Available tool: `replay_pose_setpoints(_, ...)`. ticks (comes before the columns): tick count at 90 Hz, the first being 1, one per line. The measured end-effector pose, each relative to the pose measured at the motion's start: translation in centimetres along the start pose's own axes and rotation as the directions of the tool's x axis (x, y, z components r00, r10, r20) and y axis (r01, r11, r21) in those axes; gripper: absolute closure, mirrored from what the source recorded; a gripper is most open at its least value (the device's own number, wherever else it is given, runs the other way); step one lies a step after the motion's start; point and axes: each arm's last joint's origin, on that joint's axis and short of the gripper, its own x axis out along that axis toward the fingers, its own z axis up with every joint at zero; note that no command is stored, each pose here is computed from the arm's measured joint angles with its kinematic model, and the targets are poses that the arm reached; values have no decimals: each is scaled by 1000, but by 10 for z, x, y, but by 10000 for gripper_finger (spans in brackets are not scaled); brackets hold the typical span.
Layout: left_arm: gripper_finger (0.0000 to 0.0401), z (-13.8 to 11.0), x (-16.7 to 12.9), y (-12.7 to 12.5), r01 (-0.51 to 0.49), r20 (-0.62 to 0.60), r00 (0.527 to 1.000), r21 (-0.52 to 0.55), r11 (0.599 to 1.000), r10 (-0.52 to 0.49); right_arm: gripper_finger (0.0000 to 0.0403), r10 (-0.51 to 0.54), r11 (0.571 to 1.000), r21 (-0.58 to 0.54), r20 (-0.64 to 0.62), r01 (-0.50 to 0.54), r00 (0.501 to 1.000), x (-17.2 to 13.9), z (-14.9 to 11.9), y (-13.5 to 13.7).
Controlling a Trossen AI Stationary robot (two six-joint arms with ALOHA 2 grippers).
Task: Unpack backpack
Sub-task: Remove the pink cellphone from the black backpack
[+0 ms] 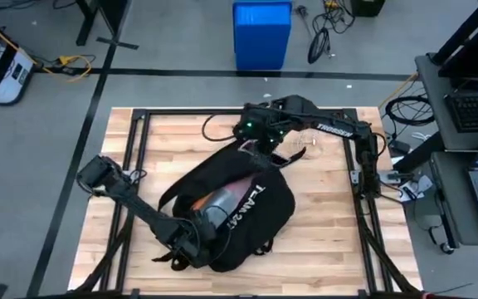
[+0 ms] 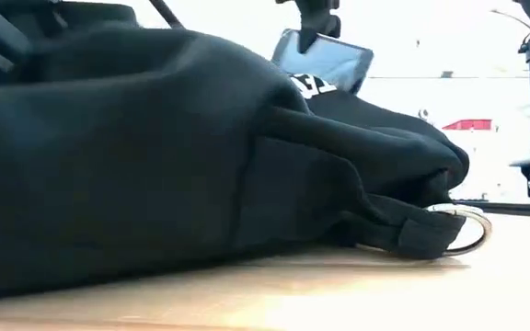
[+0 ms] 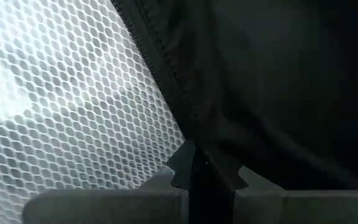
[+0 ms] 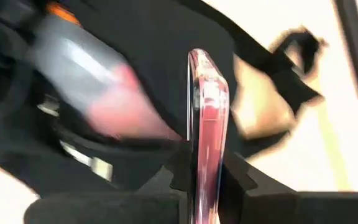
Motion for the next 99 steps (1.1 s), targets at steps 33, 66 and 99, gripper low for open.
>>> replay_pose_setpoints(33,389,-20,-28,-19,76,-11,997,50,996,-76,383,-68,995,78,-3,69,998,-2,2,-52)
replay_pose_setpoints(66,389,-28,-37,-20,46,1,999,30,999,-46,383,-9,982,191,15,6,1000,-11,-10,-144)
replay_pose_setpoints(99,389,-27,-37,-20,43,8,999,-1,999,-43,383,46,956,291,-33,-35,998,1,-40,-216)
